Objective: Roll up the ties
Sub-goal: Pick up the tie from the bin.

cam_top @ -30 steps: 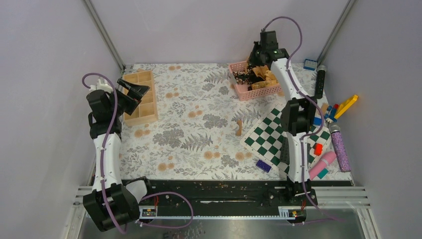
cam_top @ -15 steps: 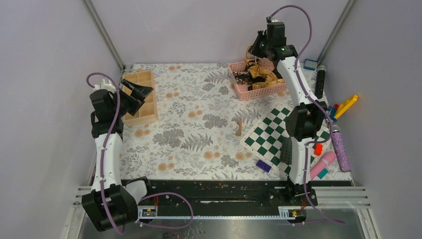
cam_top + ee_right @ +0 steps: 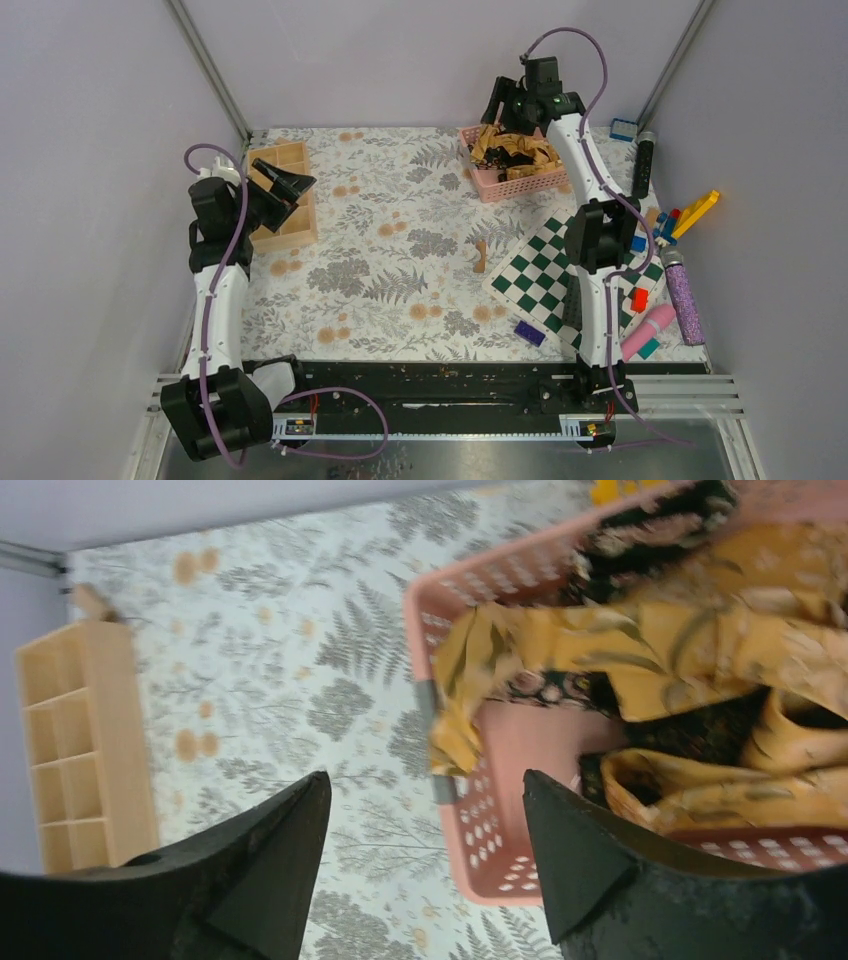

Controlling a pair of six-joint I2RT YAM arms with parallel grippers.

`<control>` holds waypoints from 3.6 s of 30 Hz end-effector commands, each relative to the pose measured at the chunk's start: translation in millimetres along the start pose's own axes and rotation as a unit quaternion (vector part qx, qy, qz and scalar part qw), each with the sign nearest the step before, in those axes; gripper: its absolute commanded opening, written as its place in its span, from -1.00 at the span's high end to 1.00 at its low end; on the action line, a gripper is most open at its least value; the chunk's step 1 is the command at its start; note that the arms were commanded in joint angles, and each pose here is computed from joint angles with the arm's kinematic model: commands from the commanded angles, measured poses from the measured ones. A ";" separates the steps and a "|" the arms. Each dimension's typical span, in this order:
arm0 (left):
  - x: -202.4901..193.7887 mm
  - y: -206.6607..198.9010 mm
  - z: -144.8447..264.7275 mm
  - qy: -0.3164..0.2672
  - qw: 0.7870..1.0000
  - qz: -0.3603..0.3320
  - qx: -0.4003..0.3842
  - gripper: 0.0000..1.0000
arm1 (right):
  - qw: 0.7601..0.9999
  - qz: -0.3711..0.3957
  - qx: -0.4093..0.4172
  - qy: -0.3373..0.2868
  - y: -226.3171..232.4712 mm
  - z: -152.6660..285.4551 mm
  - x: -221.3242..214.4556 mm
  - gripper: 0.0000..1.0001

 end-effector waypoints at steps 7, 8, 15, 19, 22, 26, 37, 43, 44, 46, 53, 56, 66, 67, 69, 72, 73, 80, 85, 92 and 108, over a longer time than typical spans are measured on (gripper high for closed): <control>4.5 -22.6 0.4 -0.007 0.999 -0.034 -0.030 -0.98 | 0.974 -0.168 -0.150 -0.019 -71.7 6.7 -3.1 -0.54; 4.1 -22.4 0.2 -0.006 0.999 -0.033 -0.029 -0.98 | 0.969 -0.182 -0.166 -0.018 -79.3 5.6 -5.5 -0.52; 1.8 -17.8 -2.0 0.000 0.999 -0.032 -0.025 -0.98 | 0.937 -0.302 -0.175 0.011 -107.3 -13.6 -27.9 -0.45; 0.8 -14.1 -4.9 0.005 0.999 -0.028 -0.020 -0.98 | 0.922 -0.351 -0.161 0.027 -104.9 -29.0 -42.0 -0.43; -0.3 -12.9 -6.9 0.009 0.999 -0.027 -0.019 -0.98 | 0.904 -0.399 -0.150 0.023 -102.1 -38.8 -48.2 -0.42; -2.1 -13.0 -8.3 0.014 0.999 -0.027 -0.019 -0.98 | 0.874 -0.465 -0.142 0.005 -102.6 -50.5 -53.7 -0.41; -6.2 -14.7 -10.7 0.025 0.999 -0.028 -0.021 -0.98 | 0.808 -0.574 -0.131 -0.029 -111.0 -78.7 -65.5 -0.45; -7.3 -13.7 -12.4 0.029 0.999 -0.028 -0.020 -0.98 | 0.810 -0.572 -0.112 -0.060 -111.1 -78.2 -56.0 -0.44; -7.6 -13.6 -13.0 0.030 0.999 -0.027 -0.020 -0.98 | 0.811 -0.570 -0.114 -0.070 -112.5 -76.5 -55.2 -0.43; -7.7 -13.8 -14.4 0.032 0.999 -0.027 -0.019 -0.98 | 0.811 -0.569 -0.115 -0.080 -114.1 -74.9 -50.9 -0.42; -8.4 -17.5 -15.2 0.035 0.999 -0.030 -0.024 -0.98 | 0.804 -0.584 -0.094 -0.064 -113.7 -93.0 -49.4 -0.34; -9.7 -16.7 -14.8 0.037 0.999 -0.030 -0.023 -0.98 | 0.806 -0.579 -0.097 -0.072 -115.4 -91.8 -45.8 -0.24; -12.7 -15.4 -13.4 0.041 0.998 -0.032 -0.024 -0.98 | 0.818 -0.564 -0.094 -0.068 -116.3 -95.1 -38.6 0.26; -13.0 -15.1 -13.0 0.041 0.998 -0.032 -0.024 -0.98 | 0.821 -0.560 -0.093 -0.068 -115.4 -93.8 -37.6 0.37; -13.4 -14.3 -12.7 0.041 0.998 -0.031 -0.023 -0.98 | 0.830 -0.545 -0.090 -0.071 -113.6 -87.9 -33.2 0.57; -14.9 -13.7 -12.4 0.044 0.998 -0.029 -0.024 -0.98 | 0.846 -0.520 -0.089 -0.078 -110.7 -74.1 -24.7 0.84; -15.0 -13.3 -12.2 0.044 0.998 -0.029 -0.024 -0.98 | 0.850 -0.512 -0.089 -0.081 -109.9 -69.2 -22.2 0.99; -16.5 -13.4 -10.8 0.043 0.998 -0.026 -0.025 -0.98 | 0.877 -0.468 -0.085 -0.073 -99.7 -41.9 -19.6 1.00; -18.4 -13.2 -10.3 0.044 0.998 -0.026 -0.027 -0.98 | 0.889 -0.445 -0.089 -0.054 -94.2 -23.7 -44.8 1.00; -21.9 -12.8 -14.2 0.050 0.998 -0.019 -0.030 -0.98 | 0.911 -0.410 -0.043 -0.002 -69.1 -7.7 -77.2 1.00; -28.6 -16.9 -14.6 0.057 0.998 -0.024 -0.034 -0.98 | 0.930 -0.353 -0.097 0.024 -85.8 -9.9 -72.8 -0.01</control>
Point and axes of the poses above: each gripper's point midway between its finger pads, its own z axis back along the fingers, its own y axis along the line the jaws close on, x = y × z, the point moved 4 cm from there along z, back along the fingers, and after that the axes turned 15 degrees about z, right-handed, at the moved point
